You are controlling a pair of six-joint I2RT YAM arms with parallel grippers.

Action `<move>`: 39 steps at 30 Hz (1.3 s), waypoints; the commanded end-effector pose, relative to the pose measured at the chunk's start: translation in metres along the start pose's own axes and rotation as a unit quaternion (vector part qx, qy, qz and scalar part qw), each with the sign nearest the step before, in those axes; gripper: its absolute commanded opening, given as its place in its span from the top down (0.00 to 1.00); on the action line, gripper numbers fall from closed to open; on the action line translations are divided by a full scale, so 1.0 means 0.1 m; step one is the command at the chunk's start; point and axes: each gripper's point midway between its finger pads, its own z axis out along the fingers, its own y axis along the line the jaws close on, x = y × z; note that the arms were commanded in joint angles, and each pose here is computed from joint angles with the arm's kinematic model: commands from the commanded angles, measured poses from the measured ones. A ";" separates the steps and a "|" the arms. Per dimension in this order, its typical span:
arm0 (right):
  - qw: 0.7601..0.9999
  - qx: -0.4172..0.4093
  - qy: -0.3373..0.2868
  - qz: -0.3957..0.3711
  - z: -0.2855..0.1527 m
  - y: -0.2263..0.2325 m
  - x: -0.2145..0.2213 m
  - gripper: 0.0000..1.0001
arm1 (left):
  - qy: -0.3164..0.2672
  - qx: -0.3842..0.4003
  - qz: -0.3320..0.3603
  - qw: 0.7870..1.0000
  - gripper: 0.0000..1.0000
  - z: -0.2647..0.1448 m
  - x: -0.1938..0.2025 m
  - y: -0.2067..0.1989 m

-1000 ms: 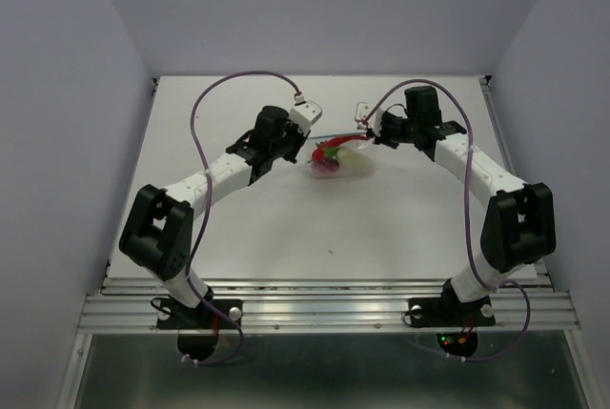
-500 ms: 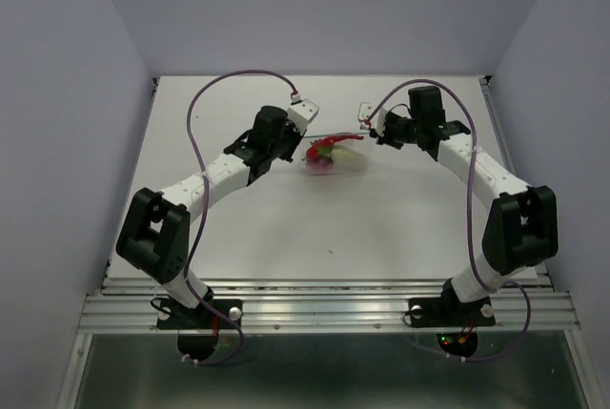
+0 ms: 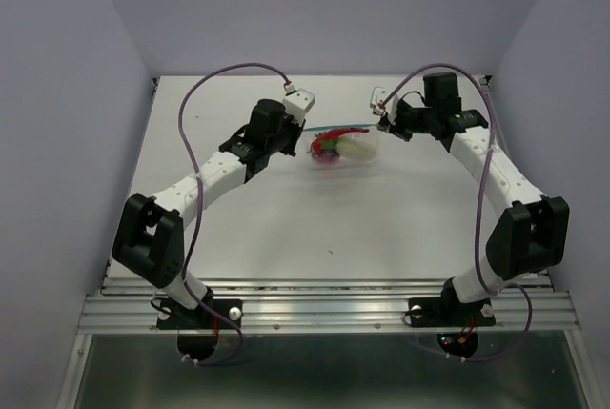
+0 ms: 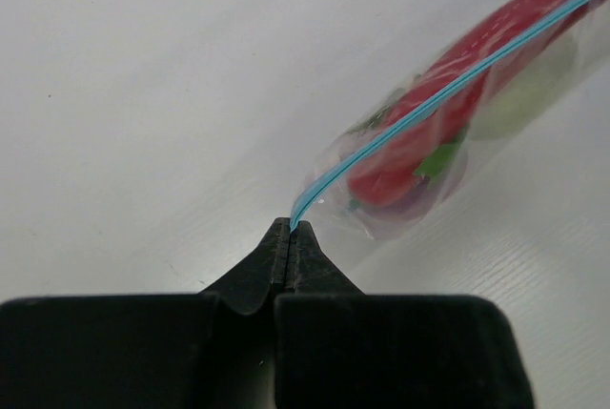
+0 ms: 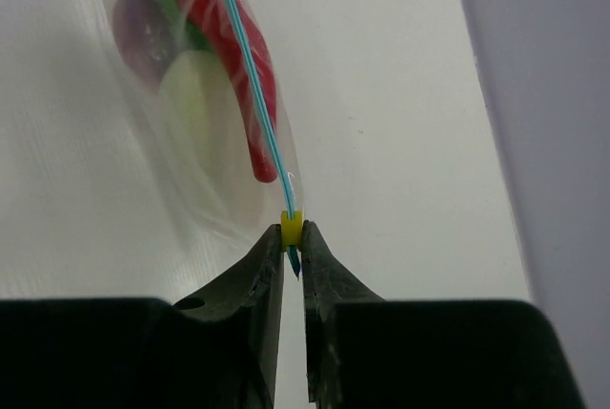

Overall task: Place the food in the zip-top bag and seal the zipper
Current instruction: Zip the zipper food storage bag at the center of the board, then place the zipper food storage bag at the center of the board.

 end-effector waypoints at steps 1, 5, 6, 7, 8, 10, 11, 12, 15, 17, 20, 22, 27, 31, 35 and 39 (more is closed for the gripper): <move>0.998 -0.044 -0.027 0.037 -0.21 0.08 -0.30 0.99 | -0.042 0.005 -0.082 0.996 1.00 -0.18 -0.39 -0.12; 0.987 -0.128 0.001 0.093 -0.34 0.43 -0.28 0.99 | -0.028 0.017 -0.146 0.989 1.00 -0.32 -0.38 -0.27; 0.984 -0.141 0.003 0.105 -0.36 0.48 -0.29 0.99 | -0.018 0.026 -0.154 0.988 1.00 -0.39 -0.37 -0.30; 0.982 -0.149 0.005 0.114 -0.37 0.51 -0.30 0.99 | -0.016 0.037 -0.159 0.986 1.00 -0.45 -0.39 -0.36; 0.978 -0.165 0.009 0.130 -0.41 0.61 -0.29 0.99 | -0.014 0.042 -0.177 0.983 1.00 -0.55 -0.40 -0.41; 0.971 -0.190 -0.002 0.142 -0.45 0.75 -0.34 0.99 | -0.011 0.049 -0.188 0.981 1.00 -0.67 -0.42 -0.45; 0.966 -0.205 -0.001 0.156 -0.47 0.84 -0.33 0.99 | -0.009 0.049 -0.197 0.979 1.00 -0.72 -0.42 -0.46; 0.961 -0.222 0.002 0.165 -0.46 0.96 -0.31 0.99 | -0.003 0.047 -0.210 0.977 1.00 -0.83 -0.41 -0.46; 0.953 -0.239 0.022 0.185 -0.48 1.11 -0.20 0.99 | 0.013 0.049 -0.229 0.972 1.00 -1.00 -0.36 -0.50; 0.948 -0.250 0.021 0.194 -0.47 1.19 -0.21 0.99 | 0.018 0.050 -0.238 0.970 1.00 -1.03 -0.33 -0.51; 0.941 -0.261 0.026 0.215 -0.41 1.28 -0.12 0.99 | 0.038 0.047 -0.247 0.967 1.00 -0.99 -0.24 -0.53; 0.937 -0.257 0.033 0.235 -0.31 1.28 -0.03 0.99 | 0.050 0.040 -0.247 0.967 1.00 -0.88 -0.16 -0.52; 0.934 -0.212 0.038 0.284 0.00 1.00 0.05 0.99 | 0.069 0.002 -0.230 0.971 1.00 -0.56 -0.15 -0.36; 0.934 -0.185 0.043 0.303 0.27 0.75 0.15 0.99 | 0.088 -0.010 -0.219 0.972 1.00 -0.27 -0.17 -0.19; 0.932 -0.173 0.064 0.313 0.54 0.60 0.37 0.99 | 0.113 -0.035 -0.216 0.969 0.67 -0.01 -0.10 0.03; 0.933 -0.159 0.076 0.313 0.73 0.46 0.52 0.99 | 0.114 -0.042 -0.216 0.969 0.40 0.21 -0.09 0.21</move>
